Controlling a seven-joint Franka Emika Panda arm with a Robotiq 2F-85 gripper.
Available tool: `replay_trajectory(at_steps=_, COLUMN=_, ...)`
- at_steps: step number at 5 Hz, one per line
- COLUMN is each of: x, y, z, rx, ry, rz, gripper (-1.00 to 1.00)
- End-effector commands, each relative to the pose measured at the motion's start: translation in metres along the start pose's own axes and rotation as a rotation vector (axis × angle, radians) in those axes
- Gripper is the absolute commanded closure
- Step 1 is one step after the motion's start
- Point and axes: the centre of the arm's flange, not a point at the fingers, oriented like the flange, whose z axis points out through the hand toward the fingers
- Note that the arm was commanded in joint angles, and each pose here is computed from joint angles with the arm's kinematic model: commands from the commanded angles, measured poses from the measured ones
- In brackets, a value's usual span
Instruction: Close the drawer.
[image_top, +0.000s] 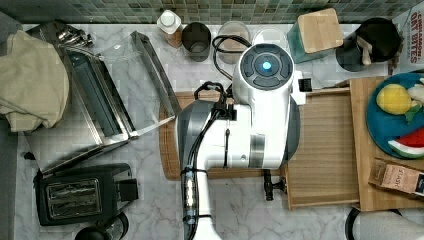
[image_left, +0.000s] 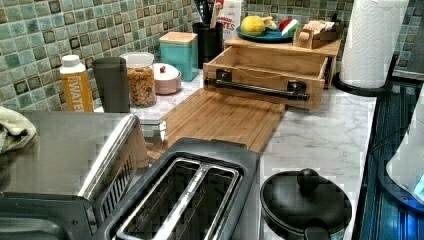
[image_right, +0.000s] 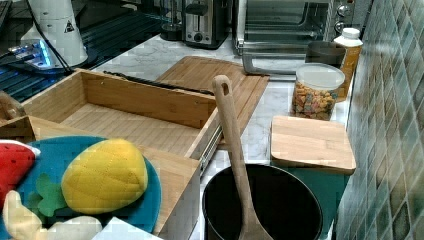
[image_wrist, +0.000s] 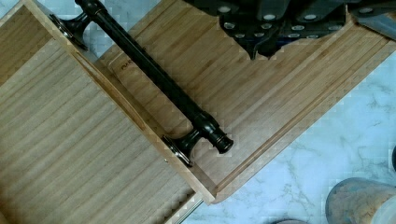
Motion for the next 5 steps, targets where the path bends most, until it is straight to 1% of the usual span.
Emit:
replay_trajectory(at_steps=1, x=0.000, y=0.002, z=0.004, rx=-0.007, ry=-0.006, rz=0.003, gripper=1.00)
replay_trajectory(at_steps=2, x=-0.009, y=-0.006, z=0.025, rx=-0.003, ry=-0.039, rz=-0.173, gripper=1.00)
replay_trajectory(at_steps=3, x=-0.026, y=-0.011, z=0.040, rx=0.053, ry=-0.047, rz=-0.331, gripper=1.00)
replay_trajectory(at_steps=4, x=-0.038, y=-0.022, z=0.064, rx=0.057, ry=0.006, rz=-0.465, gripper=1.00)
replay_trajectory(at_steps=5, x=-0.045, y=-0.027, z=0.092, rx=0.019, ry=0.011, rz=-0.505, gripper=1.00)
